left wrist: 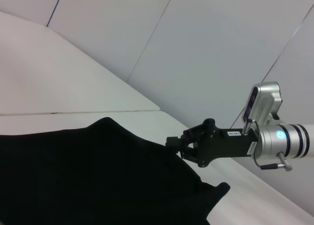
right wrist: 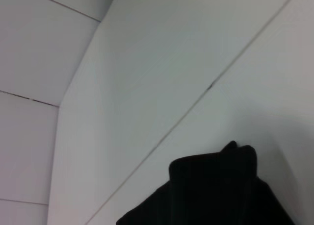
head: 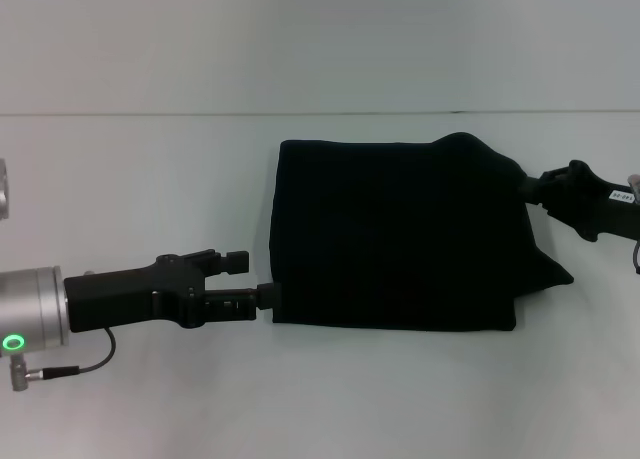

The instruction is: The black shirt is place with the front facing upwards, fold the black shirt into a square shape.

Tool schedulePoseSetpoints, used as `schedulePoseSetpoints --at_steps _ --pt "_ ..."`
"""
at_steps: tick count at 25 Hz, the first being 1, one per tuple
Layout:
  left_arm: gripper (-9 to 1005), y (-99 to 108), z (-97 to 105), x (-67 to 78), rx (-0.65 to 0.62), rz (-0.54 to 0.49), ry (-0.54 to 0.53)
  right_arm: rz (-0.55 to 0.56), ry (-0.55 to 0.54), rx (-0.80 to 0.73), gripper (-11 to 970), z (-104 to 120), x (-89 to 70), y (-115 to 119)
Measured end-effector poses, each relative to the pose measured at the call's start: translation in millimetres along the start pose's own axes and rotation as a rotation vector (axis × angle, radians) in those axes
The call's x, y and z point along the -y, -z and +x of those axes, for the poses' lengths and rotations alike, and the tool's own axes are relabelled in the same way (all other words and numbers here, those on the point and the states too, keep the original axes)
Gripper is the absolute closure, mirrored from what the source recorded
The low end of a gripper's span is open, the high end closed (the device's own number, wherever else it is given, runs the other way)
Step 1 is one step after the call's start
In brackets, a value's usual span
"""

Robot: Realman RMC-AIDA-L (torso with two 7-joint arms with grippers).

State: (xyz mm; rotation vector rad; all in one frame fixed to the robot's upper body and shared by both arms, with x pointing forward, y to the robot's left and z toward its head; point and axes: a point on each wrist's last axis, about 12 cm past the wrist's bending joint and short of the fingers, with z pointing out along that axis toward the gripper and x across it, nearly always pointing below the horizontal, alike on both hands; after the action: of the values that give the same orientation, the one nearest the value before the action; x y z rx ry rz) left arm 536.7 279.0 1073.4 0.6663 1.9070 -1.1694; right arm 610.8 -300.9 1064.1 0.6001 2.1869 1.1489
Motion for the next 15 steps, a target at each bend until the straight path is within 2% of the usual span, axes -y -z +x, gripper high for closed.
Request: schedulePoseSetpoints --at_steps 4,12,15 --pt "45 0 0 0.1 0.000 0.000 0.000 -0.015 0.032 0.010 863 -4 -5.5 1" --pt "45 1 0 1.6 0.004 0.013 0.001 -0.040 0.095 0.036 891 -14 -15.4 1" --pt "45 1 0 2.1 0.006 0.018 0.001 -0.038 0.086 0.041 894 -14 -14.0 2"
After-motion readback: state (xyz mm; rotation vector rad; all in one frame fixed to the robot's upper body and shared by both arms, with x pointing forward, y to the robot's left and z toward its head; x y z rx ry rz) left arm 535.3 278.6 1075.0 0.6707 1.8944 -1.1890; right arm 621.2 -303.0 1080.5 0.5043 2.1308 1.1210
